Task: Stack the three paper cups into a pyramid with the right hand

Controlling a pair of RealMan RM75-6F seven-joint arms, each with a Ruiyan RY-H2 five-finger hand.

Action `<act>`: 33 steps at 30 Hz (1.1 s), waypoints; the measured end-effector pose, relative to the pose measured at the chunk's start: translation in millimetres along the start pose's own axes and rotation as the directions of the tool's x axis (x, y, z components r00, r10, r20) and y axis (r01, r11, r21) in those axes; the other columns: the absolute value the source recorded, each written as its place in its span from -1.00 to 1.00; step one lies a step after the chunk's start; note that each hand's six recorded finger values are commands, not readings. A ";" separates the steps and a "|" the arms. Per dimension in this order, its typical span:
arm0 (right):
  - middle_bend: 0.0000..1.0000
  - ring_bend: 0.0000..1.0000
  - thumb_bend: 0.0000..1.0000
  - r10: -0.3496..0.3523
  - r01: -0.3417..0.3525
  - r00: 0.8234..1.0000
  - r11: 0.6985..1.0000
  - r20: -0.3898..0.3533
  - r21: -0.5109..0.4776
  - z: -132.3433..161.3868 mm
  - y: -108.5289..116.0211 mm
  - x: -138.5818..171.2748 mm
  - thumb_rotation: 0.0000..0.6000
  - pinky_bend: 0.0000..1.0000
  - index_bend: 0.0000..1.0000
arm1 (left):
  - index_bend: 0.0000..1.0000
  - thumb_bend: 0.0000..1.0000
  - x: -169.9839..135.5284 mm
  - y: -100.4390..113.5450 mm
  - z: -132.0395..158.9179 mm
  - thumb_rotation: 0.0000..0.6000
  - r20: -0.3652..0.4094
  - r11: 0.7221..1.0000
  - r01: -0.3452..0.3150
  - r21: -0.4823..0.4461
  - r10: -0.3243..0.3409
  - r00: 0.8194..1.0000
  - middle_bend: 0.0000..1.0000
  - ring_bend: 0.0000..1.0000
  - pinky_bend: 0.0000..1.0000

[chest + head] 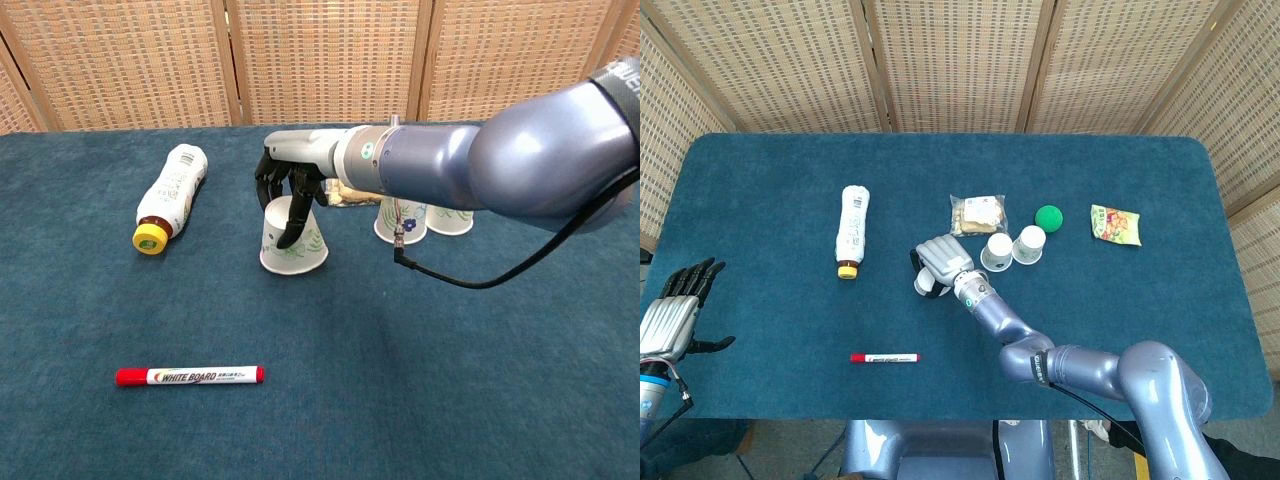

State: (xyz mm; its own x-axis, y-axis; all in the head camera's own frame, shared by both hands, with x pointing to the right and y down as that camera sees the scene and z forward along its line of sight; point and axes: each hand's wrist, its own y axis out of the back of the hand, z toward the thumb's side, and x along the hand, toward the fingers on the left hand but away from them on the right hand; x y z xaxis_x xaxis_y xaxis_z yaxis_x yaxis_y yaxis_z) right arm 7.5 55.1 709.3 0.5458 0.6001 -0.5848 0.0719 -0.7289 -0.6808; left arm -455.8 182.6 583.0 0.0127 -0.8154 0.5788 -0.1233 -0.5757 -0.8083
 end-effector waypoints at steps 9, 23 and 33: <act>0.19 0.19 -0.34 -0.114 0.113 0.993 0.993 -0.019 -0.028 -12.9 58.8 19.1 1.00 0.35 0.13 | -1.00 -1.00 1.2 -3.5 1.3 1.00 -0.001 1.000 0.011 0.010 -0.011 1.000 -1.00 -1.00 -1.00; 0.15 0.20 -0.27 -0.203 0.202 0.953 0.979 0.225 0.029 -110.3 153.6 82.2 1.00 0.35 0.06 | -1.00 -1.00 -0.4 -5.5 7.7 1.00 0.012 1.000 0.005 0.027 -0.005 1.000 -1.00 -1.00 -1.00; 0.15 0.20 -0.27 -0.096 0.087 0.958 0.995 0.271 0.046 -127.8 126.6 79.1 1.00 0.35 0.06 | -1.00 -1.00 -0.5 -4.6 7.6 1.00 0.007 1.000 -0.003 0.030 0.003 1.000 -1.00 -1.00 -1.00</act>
State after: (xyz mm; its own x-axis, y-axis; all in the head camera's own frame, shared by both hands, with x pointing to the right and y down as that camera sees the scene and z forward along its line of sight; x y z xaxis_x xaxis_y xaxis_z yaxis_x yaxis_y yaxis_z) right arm 166.4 -31.8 633.2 0.2899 0.7339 -0.6142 0.0801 -0.6582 -0.7486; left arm -447.7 185.2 585.6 0.0190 -0.8172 0.5760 -0.0939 -0.5750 -0.8127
